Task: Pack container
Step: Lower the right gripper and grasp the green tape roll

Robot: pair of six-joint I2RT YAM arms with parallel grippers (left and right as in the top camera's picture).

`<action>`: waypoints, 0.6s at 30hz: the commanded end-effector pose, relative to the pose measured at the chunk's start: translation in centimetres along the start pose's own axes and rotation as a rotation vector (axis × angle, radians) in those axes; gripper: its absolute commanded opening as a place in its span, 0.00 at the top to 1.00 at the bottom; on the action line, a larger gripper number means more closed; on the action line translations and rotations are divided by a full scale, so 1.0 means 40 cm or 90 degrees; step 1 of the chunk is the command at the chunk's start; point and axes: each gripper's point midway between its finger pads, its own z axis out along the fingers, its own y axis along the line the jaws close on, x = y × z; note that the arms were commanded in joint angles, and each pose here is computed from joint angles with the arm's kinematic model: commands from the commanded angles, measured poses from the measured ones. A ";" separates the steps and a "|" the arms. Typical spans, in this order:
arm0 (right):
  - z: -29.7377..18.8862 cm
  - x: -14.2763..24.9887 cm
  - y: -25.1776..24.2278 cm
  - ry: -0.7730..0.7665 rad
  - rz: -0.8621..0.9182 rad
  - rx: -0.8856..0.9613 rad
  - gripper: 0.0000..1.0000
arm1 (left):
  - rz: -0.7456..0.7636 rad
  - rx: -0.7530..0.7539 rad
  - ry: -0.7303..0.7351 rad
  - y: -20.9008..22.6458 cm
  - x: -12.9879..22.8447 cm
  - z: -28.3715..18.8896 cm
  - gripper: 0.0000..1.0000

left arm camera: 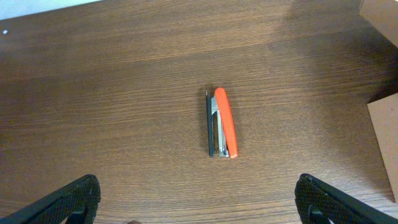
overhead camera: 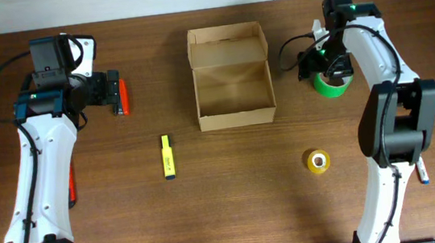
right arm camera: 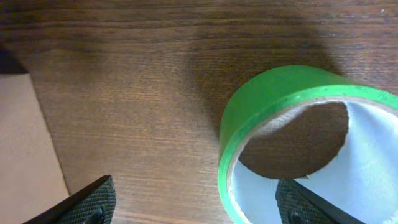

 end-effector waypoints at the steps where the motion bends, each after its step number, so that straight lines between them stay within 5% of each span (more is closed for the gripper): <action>1: 0.020 -0.010 -0.014 0.003 -0.002 0.012 0.19 | 0.008 -0.008 -0.009 0.010 -0.016 -0.008 0.00; 13: 0.086 -0.001 -0.036 0.031 0.002 0.032 0.26 | 0.008 -0.008 -0.009 0.010 -0.015 -0.008 0.00; 18: 0.086 -0.006 -0.039 0.026 0.001 0.036 0.53 | 0.008 -0.008 -0.009 0.010 -0.015 -0.008 0.00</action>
